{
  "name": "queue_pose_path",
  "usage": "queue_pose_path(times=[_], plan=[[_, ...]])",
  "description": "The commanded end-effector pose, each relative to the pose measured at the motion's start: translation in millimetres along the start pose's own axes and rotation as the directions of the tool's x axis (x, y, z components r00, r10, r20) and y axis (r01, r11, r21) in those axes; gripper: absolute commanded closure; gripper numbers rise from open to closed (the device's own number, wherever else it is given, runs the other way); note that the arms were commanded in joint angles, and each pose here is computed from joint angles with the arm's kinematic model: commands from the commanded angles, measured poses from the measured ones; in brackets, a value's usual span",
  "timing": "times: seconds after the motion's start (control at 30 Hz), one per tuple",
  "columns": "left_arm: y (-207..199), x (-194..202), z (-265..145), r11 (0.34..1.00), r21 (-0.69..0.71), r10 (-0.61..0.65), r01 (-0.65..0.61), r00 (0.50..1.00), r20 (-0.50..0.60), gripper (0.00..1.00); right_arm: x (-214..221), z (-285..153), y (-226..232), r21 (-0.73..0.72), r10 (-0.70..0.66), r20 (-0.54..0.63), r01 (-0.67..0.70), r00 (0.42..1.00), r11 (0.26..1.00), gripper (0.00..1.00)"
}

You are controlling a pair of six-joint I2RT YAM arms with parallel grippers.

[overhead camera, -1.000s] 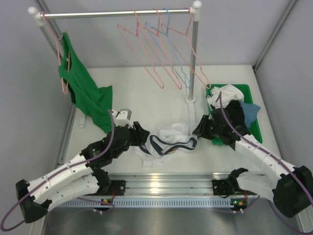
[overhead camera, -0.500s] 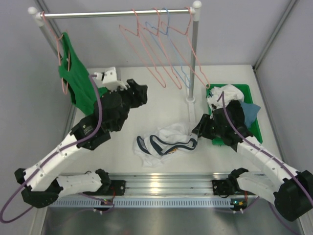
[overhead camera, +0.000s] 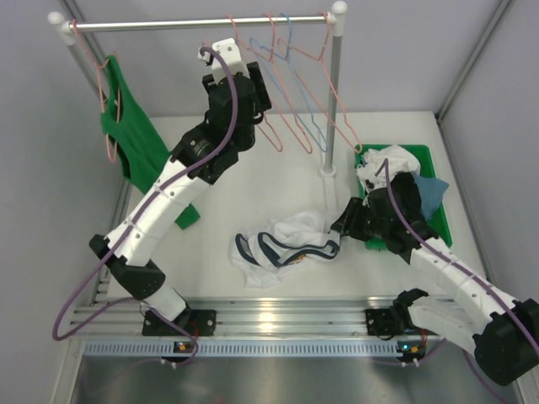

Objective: Place the tank top on the hanger

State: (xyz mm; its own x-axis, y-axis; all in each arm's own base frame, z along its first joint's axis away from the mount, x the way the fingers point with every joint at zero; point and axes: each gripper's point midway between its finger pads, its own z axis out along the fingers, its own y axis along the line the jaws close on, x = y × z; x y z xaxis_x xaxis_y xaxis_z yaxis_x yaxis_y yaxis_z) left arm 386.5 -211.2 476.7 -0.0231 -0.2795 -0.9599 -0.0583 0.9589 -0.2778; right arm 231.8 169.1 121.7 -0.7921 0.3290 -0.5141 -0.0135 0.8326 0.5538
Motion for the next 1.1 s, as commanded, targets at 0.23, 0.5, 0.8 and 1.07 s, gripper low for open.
queue_pose_path(times=[0.23, 0.5, 0.8, 1.07], plan=[[16.5, 13.5, 46.1, 0.983, -0.051, 0.171, -0.174, 0.983, -0.061, 0.37, -5.2, -3.2, 6.3, -0.042, -0.013, 0.026, 0.014, 1.000, 0.999, 0.58], [23.8, 29.0, 54.7, 0.975, -0.063, 0.207, -0.214, 0.973, -0.101, 0.38, -3.4, -3.5, 5.6, -0.046, -0.011, 0.025, 0.012, 1.000, 0.999, 0.59], [38.4, 32.3, 48.3, 0.960, -0.095, 0.254, -0.265, 0.961, -0.113, 0.48, -1.0, -0.8, 3.7, -0.045, -0.012, 0.020, 0.013, 1.000, 0.999, 0.59], [50.0, 28.7, 41.3, 0.952, -0.109, 0.274, -0.286, 0.955, -0.113, 0.60, 0.7, 0.8, 3.1, -0.047, -0.009, 0.015, 0.010, 1.000, 0.999, 0.60]])
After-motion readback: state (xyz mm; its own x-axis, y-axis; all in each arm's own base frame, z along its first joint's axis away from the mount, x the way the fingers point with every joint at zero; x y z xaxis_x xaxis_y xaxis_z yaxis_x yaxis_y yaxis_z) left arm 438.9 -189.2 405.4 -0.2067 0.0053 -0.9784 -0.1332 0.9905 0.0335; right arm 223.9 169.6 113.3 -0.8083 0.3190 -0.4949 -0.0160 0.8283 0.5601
